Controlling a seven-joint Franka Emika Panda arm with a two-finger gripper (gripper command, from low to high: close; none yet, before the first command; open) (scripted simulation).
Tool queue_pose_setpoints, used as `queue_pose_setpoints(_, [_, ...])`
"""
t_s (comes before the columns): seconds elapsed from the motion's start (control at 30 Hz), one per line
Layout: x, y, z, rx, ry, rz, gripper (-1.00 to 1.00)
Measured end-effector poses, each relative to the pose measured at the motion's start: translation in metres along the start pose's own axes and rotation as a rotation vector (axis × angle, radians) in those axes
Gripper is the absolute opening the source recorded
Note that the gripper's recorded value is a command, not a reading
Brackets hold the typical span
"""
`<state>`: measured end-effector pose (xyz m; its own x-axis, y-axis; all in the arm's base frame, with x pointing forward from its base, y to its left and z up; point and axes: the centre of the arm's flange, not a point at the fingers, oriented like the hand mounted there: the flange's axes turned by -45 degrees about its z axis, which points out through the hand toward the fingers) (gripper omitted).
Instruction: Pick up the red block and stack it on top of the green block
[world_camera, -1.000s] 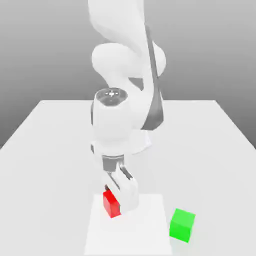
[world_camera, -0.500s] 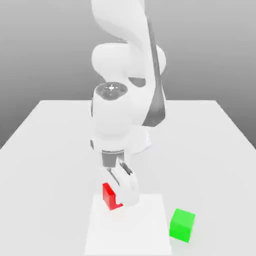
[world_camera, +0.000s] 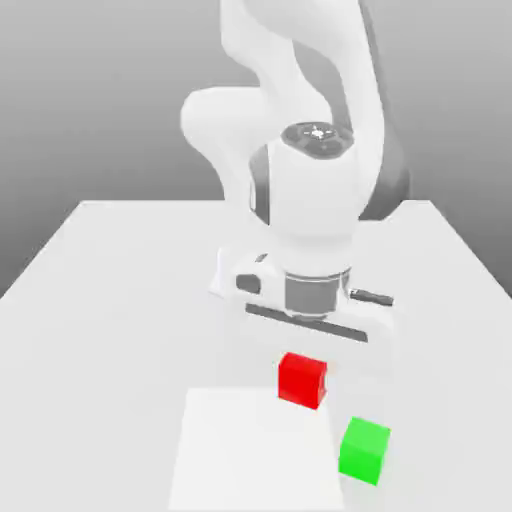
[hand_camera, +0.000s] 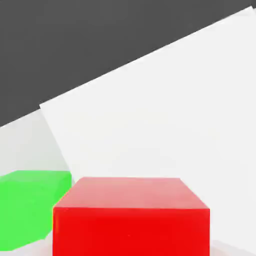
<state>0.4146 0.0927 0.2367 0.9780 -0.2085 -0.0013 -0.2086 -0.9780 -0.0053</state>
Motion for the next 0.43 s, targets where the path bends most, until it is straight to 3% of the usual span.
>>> queue_pose_setpoints(0.13, [-0.001, -0.043, -0.004, -0.004, 0.001, -0.266, -1.0])
queue_pose_setpoints(0.3, [0.002, -0.045, 0.047, -0.006, 0.002, -0.293, -1.0])
queue_pose_setpoints(0.33, [0.001, -0.045, 0.053, -0.005, 0.002, -0.294, 1.0])
queue_pose_setpoints(0.43, [0.001, -0.045, 0.053, -0.005, 0.002, -0.294, 1.0])
